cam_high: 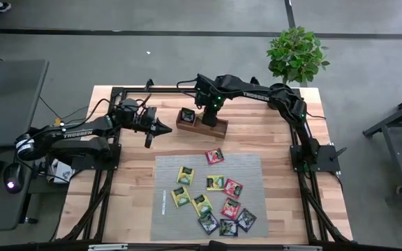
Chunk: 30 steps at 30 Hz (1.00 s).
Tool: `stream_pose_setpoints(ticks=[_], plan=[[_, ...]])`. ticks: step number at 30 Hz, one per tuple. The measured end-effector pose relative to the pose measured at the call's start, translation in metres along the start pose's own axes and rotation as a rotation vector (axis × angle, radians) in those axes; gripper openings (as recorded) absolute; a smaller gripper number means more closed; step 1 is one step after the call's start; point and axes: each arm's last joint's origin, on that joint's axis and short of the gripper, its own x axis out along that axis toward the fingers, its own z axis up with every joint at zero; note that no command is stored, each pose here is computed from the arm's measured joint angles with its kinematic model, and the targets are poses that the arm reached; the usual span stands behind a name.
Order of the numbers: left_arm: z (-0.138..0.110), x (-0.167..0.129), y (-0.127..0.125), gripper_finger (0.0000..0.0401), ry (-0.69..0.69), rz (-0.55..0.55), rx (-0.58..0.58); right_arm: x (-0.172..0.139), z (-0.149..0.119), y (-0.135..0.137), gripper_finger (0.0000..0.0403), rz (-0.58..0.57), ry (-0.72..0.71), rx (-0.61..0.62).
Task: Pick & Place Tea
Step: Put the yellow tea bag into the middle section of the wooden organizer
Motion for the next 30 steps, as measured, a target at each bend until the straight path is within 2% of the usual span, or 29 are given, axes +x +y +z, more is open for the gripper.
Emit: stream_pose_setpoints(ticks=[7,16,23,30], plan=[[-0.001,0.0,0.0,0.0001,0.013,-0.007,-0.003,0.0,-0.001,0.0,0.0011,-0.003,0.007,0.001],[-0.001,0.0,0.0,0.0001,0.014,-0.015,-0.001,0.0,-0.002,0.0,0.0083,-0.008,0.023,0.011],[-0.001,0.0,0.0,0.0001,0.014,-0.015,-0.001,-0.001,-0.002,-0.001,0.012,-0.041,0.024,0.038],[-0.003,0.0,-0.001,0.0001,0.037,-0.037,-0.008,-0.032,-0.008,0.007,0.0139,-0.021,0.047,0.128]])
